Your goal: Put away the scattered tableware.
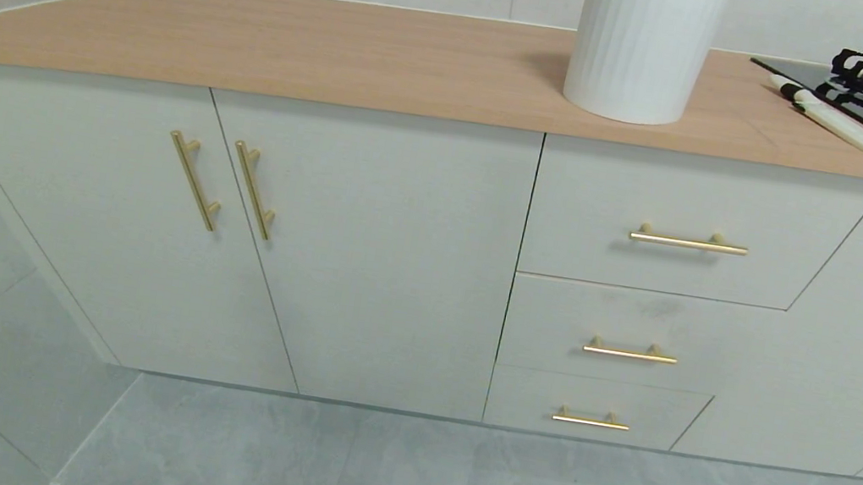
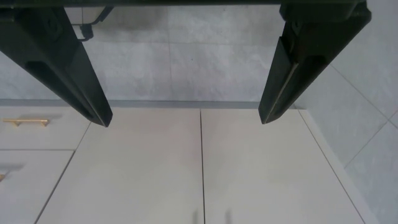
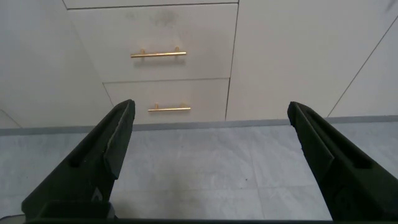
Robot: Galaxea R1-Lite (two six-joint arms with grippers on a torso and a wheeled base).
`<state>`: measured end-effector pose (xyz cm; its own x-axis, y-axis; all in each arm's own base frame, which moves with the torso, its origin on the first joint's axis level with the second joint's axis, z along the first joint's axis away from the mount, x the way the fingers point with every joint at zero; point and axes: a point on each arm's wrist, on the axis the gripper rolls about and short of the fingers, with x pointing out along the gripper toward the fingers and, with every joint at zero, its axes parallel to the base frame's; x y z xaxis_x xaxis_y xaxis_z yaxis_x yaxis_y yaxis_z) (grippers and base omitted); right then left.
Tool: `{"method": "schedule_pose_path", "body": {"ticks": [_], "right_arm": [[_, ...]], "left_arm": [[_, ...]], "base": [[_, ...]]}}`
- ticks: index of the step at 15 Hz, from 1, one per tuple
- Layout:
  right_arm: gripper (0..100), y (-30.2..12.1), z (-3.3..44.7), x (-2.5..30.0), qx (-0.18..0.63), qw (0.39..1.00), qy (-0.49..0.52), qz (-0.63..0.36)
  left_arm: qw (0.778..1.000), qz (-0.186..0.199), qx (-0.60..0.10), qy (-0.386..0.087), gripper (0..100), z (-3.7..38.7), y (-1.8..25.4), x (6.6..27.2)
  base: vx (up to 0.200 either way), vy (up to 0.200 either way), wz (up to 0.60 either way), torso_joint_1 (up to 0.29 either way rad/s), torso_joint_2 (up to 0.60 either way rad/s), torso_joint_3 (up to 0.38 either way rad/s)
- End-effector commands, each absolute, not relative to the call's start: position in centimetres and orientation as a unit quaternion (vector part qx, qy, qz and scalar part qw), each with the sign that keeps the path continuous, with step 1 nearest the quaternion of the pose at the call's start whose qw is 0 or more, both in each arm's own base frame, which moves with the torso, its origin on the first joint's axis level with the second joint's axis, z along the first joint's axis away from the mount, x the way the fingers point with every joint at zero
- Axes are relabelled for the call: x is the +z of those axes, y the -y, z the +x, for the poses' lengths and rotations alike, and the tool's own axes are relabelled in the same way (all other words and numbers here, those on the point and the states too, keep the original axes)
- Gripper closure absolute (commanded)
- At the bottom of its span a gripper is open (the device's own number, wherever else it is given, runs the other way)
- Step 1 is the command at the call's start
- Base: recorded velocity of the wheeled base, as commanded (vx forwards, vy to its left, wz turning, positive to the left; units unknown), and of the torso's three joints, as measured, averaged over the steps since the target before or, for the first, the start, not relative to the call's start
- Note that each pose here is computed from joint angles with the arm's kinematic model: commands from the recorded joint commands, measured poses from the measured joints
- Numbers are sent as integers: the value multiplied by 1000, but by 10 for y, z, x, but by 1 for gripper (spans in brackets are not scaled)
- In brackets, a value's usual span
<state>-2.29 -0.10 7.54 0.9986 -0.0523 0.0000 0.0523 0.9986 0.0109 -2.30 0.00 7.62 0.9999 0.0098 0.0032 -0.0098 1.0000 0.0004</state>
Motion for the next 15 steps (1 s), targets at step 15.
{"method": "schedule_pose_path", "body": {"ticks": [15], "right_arm": [[0,1,-23,75,-26,1000,-2,3]], "left_arm": [[1000,0,5,1,0,-23,0,76]], "base": [[200,0,0,3,2,1]]}}
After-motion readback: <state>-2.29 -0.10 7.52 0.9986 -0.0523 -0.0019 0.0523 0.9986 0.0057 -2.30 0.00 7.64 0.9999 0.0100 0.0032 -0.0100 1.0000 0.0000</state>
